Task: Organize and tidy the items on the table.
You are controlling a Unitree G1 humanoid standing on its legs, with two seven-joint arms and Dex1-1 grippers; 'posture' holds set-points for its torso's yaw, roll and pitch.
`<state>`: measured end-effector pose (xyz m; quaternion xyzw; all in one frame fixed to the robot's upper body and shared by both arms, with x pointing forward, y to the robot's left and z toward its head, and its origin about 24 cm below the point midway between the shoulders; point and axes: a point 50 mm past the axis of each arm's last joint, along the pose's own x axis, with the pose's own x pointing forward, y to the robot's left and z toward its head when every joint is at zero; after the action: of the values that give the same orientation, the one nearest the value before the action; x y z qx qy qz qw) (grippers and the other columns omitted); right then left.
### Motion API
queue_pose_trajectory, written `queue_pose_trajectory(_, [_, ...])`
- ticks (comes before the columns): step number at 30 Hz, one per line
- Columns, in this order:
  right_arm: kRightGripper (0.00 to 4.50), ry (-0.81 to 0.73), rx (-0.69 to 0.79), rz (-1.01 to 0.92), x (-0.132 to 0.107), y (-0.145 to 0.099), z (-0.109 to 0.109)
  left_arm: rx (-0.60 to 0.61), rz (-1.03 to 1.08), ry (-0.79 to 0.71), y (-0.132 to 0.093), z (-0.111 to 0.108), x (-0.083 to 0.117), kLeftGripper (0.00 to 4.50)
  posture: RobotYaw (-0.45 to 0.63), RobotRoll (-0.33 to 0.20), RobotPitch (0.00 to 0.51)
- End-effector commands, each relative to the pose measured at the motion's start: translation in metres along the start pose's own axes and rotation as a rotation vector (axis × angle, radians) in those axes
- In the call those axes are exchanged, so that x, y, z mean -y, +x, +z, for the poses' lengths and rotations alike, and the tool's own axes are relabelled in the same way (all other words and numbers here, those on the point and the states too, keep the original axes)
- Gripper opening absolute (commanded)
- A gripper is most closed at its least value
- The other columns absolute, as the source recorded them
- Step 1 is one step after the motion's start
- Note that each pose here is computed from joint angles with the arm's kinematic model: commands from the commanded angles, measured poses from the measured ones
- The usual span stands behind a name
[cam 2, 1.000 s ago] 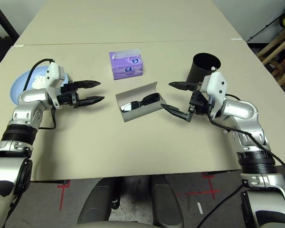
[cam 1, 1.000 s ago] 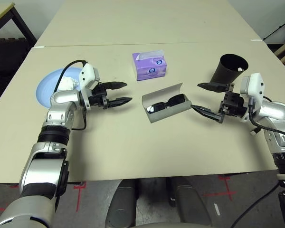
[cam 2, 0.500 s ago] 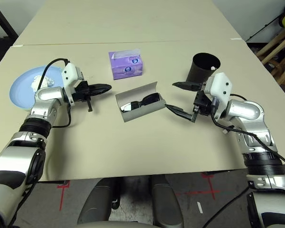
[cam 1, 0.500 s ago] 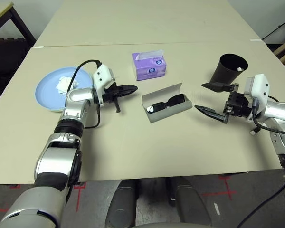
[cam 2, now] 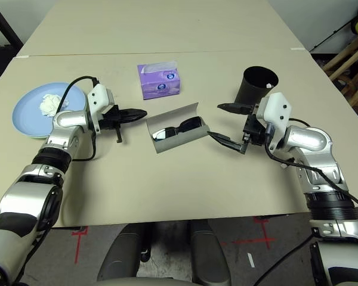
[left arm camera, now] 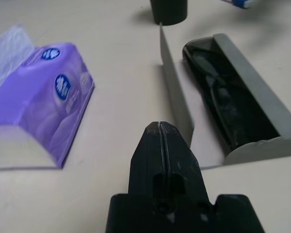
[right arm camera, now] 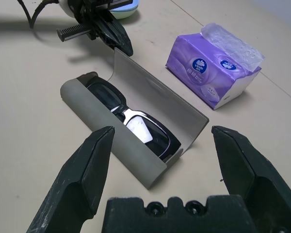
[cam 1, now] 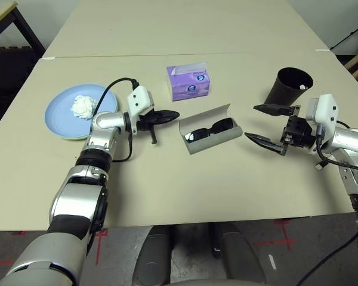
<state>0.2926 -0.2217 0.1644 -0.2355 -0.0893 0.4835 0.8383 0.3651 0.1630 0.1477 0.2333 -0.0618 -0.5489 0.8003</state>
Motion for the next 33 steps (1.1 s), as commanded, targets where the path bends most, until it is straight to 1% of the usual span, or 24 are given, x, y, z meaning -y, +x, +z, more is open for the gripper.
queue_pose_trajectory(1, [4.5,-0.008,-0.011,0.012,-0.002,0.0,-0.002,0.004,-0.049,0.011,0.004,0.001,0.007,0.07,0.03,0.0,0.179])
queue_pose_trajectory(8, [4.5,-0.004,-0.013,0.014,-0.003,0.002,-0.004,0.034,-0.078,0.012,0.005,0.008,0.01,0.07,0.04,0.0,0.181])
queue_pose_trajectory(15, [4.5,0.046,-0.035,-0.005,-0.001,-0.005,-0.009,0.026,-0.096,-0.006,0.003,0.005,0.015,0.07,0.04,0.0,0.184])
queue_pose_trajectory(20, [4.5,0.19,-0.066,-0.018,0.0,-0.015,-0.015,0.026,-0.104,-0.009,0.004,0.005,0.017,0.07,0.04,0.0,0.187])
queue_pose_trajectory(24, [4.5,0.286,-0.102,0.02,-0.002,-0.025,-0.02,0.026,-0.11,-0.012,0.004,0.005,0.018,0.07,0.04,0.0,0.187])
queue_pose_trajectory(28, [4.5,0.305,-0.104,0.029,-0.002,-0.026,-0.022,0.027,-0.113,-0.014,0.004,0.005,0.019,0.07,0.04,0.0,0.188])
queue_pose_trajectory(33, [4.5,0.281,-0.05,-0.023,0.0,-0.024,-0.024,0.027,-0.115,-0.017,0.004,0.005,0.019,0.07,0.04,0.0,0.188])
